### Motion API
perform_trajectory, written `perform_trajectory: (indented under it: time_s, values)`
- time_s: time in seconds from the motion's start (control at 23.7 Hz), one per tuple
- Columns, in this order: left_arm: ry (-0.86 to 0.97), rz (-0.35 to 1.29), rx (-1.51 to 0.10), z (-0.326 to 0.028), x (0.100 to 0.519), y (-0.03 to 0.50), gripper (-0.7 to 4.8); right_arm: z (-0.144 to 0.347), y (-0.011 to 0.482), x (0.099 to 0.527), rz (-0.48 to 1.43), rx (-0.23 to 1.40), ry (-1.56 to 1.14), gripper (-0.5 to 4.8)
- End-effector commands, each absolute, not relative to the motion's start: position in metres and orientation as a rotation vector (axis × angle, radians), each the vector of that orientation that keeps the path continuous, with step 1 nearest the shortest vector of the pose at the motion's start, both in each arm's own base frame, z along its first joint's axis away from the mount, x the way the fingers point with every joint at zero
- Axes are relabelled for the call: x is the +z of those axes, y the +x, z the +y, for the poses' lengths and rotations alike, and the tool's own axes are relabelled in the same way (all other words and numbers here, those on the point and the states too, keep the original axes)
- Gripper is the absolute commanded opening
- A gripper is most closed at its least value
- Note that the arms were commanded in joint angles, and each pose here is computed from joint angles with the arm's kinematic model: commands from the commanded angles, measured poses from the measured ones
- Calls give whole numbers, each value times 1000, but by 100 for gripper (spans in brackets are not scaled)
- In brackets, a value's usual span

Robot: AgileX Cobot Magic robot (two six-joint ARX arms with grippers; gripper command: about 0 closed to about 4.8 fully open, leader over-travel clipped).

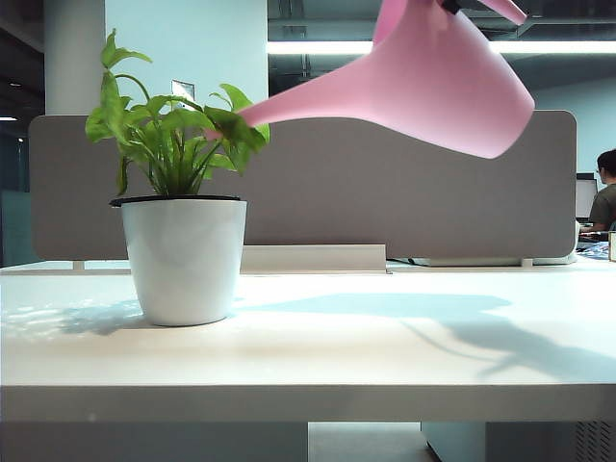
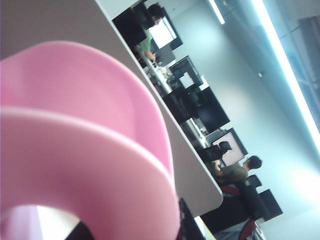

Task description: Pick up the watering can from the table, water the potted plant, and put the can back.

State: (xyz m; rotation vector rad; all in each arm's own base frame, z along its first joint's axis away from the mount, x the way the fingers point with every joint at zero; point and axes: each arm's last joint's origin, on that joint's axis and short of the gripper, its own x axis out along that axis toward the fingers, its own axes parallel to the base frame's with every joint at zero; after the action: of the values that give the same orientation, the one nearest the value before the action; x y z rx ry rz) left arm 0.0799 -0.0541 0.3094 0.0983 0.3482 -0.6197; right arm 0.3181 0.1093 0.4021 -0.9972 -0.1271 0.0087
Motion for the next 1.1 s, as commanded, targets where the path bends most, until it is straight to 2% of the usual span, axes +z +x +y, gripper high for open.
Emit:
perform_trajectory:
  time_s: [0.04,0.3,0.68,0.76,0.93,1.1]
  values:
    - [92,336,-621,-54,311,80,3,109,312,419,-223,-51,-1004,-6]
    - [92,335,-619,-54,311,80,3,115,309,424,-268,-61,-1010,-6]
    - [92,335,-621,-54,311,80,3,116,310,421,-236,-76,-967,-6]
    - [92,335,-621,-54,311,80,3,116,312,417,-210,-66,-890,-6]
    - [92,335,-621,-54,311,80,3,115,319,393,-41,-48,-554,-6]
    - [92,335,-621,-54,311,80,3,115,320,360,-3,-34,-338,-6]
